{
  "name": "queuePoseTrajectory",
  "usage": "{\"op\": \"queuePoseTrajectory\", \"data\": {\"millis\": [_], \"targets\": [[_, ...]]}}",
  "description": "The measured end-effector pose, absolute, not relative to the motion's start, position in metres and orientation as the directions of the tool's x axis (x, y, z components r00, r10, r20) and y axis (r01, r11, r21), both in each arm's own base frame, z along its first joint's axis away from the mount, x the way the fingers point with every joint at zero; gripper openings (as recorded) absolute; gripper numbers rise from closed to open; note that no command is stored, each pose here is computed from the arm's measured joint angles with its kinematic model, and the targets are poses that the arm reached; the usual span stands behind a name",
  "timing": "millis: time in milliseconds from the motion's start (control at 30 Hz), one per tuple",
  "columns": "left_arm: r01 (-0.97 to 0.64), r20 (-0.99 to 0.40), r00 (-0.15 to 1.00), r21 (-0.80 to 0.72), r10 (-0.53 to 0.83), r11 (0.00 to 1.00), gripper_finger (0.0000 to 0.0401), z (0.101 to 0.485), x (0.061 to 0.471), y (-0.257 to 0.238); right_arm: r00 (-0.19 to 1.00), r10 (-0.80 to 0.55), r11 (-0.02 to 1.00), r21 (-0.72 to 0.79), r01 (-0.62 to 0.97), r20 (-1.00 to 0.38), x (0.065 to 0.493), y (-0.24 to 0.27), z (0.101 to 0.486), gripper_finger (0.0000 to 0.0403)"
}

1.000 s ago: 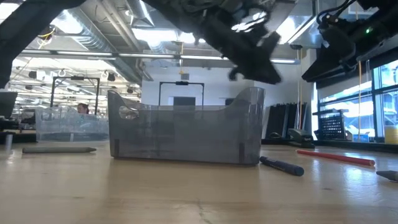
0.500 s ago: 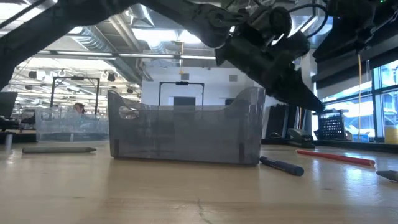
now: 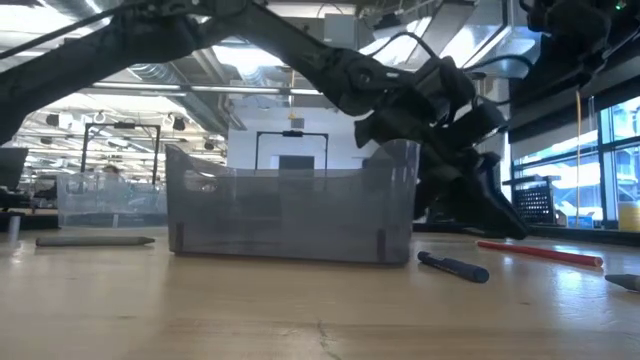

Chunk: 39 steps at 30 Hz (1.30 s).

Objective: Sort crayons/erasers/pens/pencils in bins
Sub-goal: Put the red pencil into the right transparent bin

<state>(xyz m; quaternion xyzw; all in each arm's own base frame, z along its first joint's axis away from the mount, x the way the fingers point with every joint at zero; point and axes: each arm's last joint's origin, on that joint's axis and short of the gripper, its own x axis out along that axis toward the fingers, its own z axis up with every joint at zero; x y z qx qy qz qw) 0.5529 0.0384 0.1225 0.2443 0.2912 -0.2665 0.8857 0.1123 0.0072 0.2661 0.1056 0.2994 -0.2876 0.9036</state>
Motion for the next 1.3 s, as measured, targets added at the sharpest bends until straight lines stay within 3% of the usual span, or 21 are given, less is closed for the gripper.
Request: {"op": "queuePoseTrajectory", "data": {"millis": [500,867,1300], "targets": [[0.625,-0.617,0.689,0.241,-0.380,0.743,0.0067,0.124,0.550,0.062,0.636,-0.468,0.788,0.036,0.615,-0.613,0.112,0.007,0.264,0.0171],[0.614,-0.629,0.685,0.225,-0.369,0.757,0.0140,0.103,0.553,0.064,0.630,-0.472,0.782,0.037,0.622,-0.616,0.114,0.007,0.263,0.0171],[0.566,-0.679,0.666,0.191,-0.309,0.802,0.0141,0.100,0.550,0.068,0.609,-0.471,0.769,0.042,0.638,-0.639,0.117,0.008,0.260,0.0171]]}}
